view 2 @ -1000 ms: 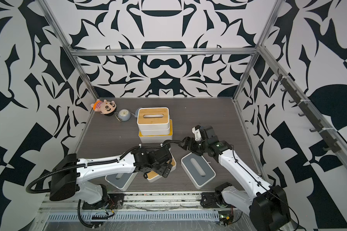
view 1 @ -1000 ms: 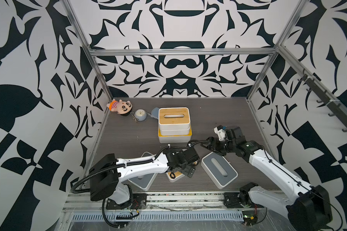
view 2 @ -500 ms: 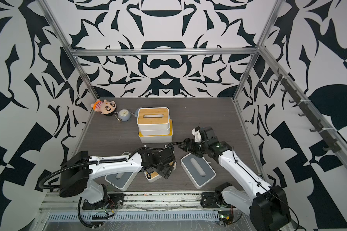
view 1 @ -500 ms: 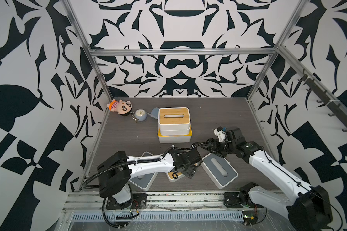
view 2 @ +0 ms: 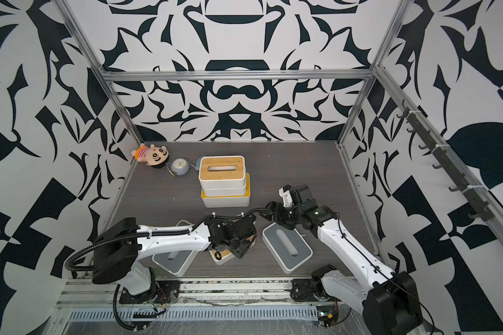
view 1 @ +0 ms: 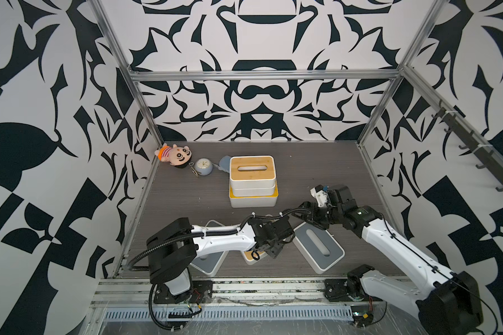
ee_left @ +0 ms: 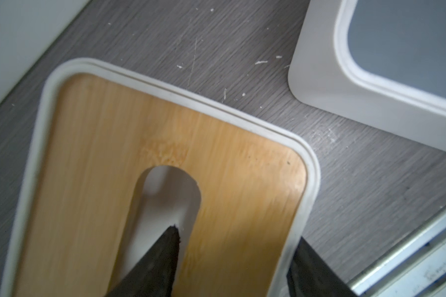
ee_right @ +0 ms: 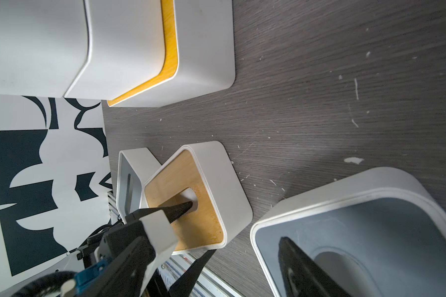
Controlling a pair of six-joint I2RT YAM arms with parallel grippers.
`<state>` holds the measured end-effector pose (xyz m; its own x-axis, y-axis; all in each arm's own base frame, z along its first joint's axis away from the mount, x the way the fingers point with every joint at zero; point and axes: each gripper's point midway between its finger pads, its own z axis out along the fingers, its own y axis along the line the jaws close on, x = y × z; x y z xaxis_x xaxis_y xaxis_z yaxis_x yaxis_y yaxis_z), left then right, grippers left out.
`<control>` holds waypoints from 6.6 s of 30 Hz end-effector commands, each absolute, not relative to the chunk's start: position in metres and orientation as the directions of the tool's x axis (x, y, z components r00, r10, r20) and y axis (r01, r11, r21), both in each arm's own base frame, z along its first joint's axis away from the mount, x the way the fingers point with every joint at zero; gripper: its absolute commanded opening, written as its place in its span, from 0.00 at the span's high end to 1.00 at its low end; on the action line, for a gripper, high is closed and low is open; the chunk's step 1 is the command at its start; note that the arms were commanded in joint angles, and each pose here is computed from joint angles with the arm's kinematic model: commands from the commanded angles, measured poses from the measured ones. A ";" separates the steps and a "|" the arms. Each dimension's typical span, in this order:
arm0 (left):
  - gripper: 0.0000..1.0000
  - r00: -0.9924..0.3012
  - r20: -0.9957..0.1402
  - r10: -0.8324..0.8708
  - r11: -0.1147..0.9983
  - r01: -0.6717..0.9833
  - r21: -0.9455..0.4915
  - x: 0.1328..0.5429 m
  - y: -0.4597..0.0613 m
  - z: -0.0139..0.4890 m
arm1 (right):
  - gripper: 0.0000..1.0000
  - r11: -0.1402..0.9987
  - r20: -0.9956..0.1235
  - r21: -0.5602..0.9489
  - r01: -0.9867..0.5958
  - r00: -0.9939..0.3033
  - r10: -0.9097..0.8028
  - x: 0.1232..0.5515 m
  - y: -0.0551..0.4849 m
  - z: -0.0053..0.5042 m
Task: Stack the tissue boxes
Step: Pick up the tissue box from the center of the board, then place the tissue box at the tissue box.
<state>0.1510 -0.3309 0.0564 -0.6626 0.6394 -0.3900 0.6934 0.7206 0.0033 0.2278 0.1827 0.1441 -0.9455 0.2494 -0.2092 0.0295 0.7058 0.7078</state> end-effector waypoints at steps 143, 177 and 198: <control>0.04 -0.404 -0.886 -0.226 0.829 0.399 -0.393 0.259 -0.202 0.419 | 0.65 0.233 -0.350 0.937 -0.261 -0.696 0.627 0.331 0.259 0.421; 0.01 -0.670 -0.523 -0.527 0.703 0.002 -0.711 0.392 -0.161 0.311 | 0.60 0.238 -0.302 0.953 -0.190 -0.688 0.660 0.380 0.306 0.371; 0.05 -0.725 -0.507 -0.467 0.723 0.016 -0.690 0.414 -0.185 0.300 | 0.39 0.308 -0.267 0.947 -0.095 -0.765 0.586 0.369 0.313 0.330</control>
